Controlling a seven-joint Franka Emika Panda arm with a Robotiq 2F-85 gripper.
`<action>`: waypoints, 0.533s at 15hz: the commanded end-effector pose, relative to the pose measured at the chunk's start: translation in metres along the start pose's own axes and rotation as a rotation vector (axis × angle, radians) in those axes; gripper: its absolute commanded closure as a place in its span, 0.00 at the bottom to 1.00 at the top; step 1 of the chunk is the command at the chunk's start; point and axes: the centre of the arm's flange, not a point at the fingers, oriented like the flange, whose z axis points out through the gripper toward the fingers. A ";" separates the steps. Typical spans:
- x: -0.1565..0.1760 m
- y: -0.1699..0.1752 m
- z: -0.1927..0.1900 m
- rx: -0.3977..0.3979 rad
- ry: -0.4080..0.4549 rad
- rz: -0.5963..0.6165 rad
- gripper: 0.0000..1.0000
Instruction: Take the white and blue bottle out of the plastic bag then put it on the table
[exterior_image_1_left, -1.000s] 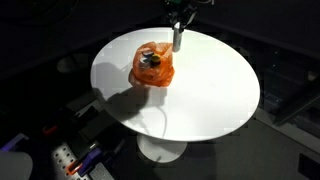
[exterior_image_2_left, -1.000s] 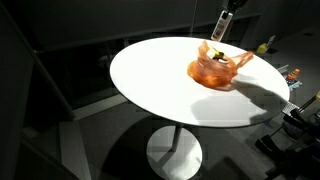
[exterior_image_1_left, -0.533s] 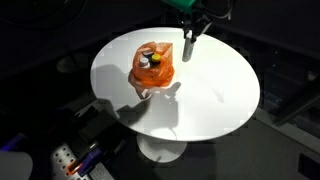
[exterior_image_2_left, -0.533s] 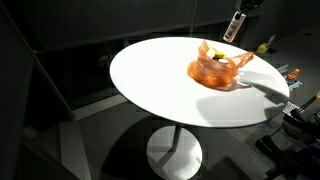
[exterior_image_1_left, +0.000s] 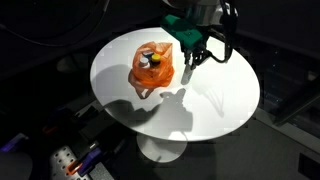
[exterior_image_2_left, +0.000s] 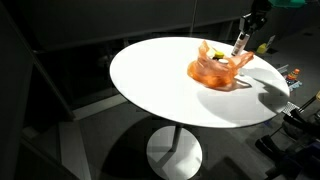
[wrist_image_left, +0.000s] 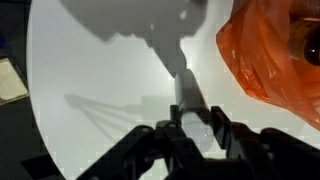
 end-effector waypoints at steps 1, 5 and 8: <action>0.009 0.004 0.021 -0.036 -0.008 0.035 0.89; 0.007 0.006 0.040 -0.076 -0.003 0.050 0.89; 0.006 0.005 0.045 -0.090 -0.009 0.049 0.73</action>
